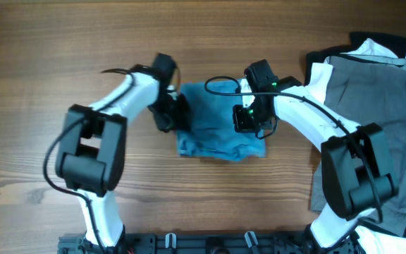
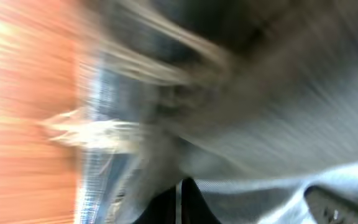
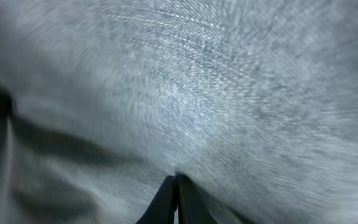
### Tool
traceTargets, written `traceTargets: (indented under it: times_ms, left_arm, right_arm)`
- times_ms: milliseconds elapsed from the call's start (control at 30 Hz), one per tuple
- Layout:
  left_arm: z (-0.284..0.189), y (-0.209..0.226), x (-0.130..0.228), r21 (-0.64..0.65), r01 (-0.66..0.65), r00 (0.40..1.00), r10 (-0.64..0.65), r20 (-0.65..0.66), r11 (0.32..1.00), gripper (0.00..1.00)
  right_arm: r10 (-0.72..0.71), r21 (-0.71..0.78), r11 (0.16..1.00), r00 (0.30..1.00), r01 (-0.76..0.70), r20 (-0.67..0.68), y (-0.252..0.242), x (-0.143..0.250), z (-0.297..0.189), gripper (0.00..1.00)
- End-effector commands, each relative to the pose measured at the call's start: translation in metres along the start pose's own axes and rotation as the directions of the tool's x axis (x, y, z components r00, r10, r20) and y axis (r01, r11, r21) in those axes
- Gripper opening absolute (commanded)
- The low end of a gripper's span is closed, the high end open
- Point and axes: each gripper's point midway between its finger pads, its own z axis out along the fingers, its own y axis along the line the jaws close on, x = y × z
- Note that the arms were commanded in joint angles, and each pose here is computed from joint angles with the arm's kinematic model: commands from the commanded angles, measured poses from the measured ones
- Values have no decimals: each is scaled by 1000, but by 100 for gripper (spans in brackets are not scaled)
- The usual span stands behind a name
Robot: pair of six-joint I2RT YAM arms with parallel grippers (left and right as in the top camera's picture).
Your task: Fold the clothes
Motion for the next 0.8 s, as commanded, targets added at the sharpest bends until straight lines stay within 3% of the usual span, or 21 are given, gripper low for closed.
traceTargets:
  times_ms: [0,67,133,333,467,633,767]
  left_arm:
    - [-18,72,-47,-109,145,988,-138,66,983,4]
    - [-36,62,-40,-20,165,986,-165,-4,986,4]
    - [-58,39,-30,93,94,995,-91,-33,991,4]
    - [-88,-5,5,126,-84,995,77,59,988,8]
    - [-85,-20,36,84,-89,996,86,35,992,9]
    - [-60,6,56,-126,36,999,-30,45,991,5]
    - [-29,29,57,-184,119,991,-107,76,976,5]
  right_arm:
    - [-170,-155,969,976,190,134,42,-12,-46,5]
    - [-207,-149,958,952,243,225,52,-21,-69,5]
    - [-238,-96,951,898,293,371,59,-40,-101,8]
    - [-202,26,974,808,226,554,51,-76,-139,8]
    - [-188,40,980,832,196,522,42,-80,-119,7]
    - [-146,30,989,896,147,420,27,-77,-77,7]
    - [-135,-22,988,931,151,339,26,-70,-47,7]
